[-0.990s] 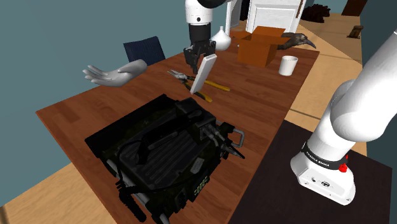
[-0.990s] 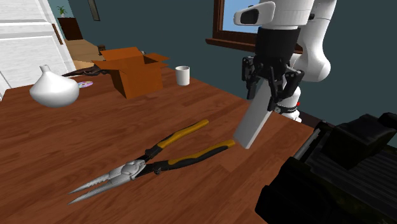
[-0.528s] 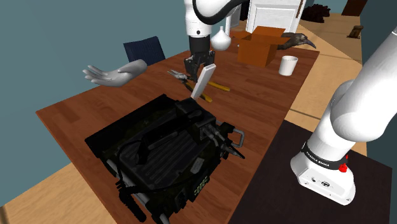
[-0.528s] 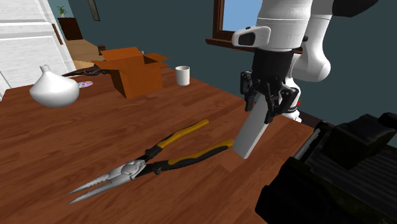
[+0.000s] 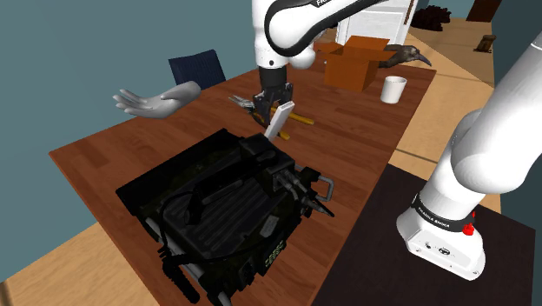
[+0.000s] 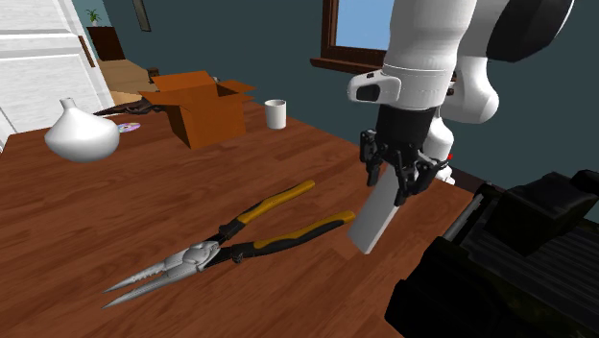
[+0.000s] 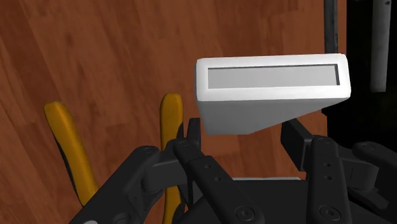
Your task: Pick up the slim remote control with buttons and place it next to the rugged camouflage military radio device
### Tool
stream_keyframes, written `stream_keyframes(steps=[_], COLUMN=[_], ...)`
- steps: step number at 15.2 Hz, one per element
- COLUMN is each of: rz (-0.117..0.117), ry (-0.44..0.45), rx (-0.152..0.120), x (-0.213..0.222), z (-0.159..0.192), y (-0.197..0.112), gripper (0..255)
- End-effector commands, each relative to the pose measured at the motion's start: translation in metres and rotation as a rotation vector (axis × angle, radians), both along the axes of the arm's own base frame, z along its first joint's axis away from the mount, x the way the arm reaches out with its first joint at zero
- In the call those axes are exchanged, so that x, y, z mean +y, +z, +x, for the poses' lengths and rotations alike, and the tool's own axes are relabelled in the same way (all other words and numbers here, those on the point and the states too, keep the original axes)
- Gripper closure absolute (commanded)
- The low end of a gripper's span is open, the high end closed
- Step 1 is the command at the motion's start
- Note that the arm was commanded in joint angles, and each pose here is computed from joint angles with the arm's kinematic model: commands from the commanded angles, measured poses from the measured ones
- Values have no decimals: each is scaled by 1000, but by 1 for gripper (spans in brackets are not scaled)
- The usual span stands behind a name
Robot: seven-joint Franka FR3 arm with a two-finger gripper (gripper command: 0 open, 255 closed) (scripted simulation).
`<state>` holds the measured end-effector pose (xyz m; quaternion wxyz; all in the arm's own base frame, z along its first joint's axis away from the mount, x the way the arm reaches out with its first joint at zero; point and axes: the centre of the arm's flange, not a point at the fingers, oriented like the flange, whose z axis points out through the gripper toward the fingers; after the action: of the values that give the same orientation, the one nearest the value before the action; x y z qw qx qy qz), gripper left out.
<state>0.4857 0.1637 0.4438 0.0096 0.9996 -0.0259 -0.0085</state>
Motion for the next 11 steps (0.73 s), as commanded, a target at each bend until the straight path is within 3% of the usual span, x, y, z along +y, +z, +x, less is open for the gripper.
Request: stream_keyframes(steps=[1,11], rz=[0,0], ry=[0,0], rx=[1,1], x=[-1,-1], z=[1,1], y=[-11,-64], gripper=[255,255])
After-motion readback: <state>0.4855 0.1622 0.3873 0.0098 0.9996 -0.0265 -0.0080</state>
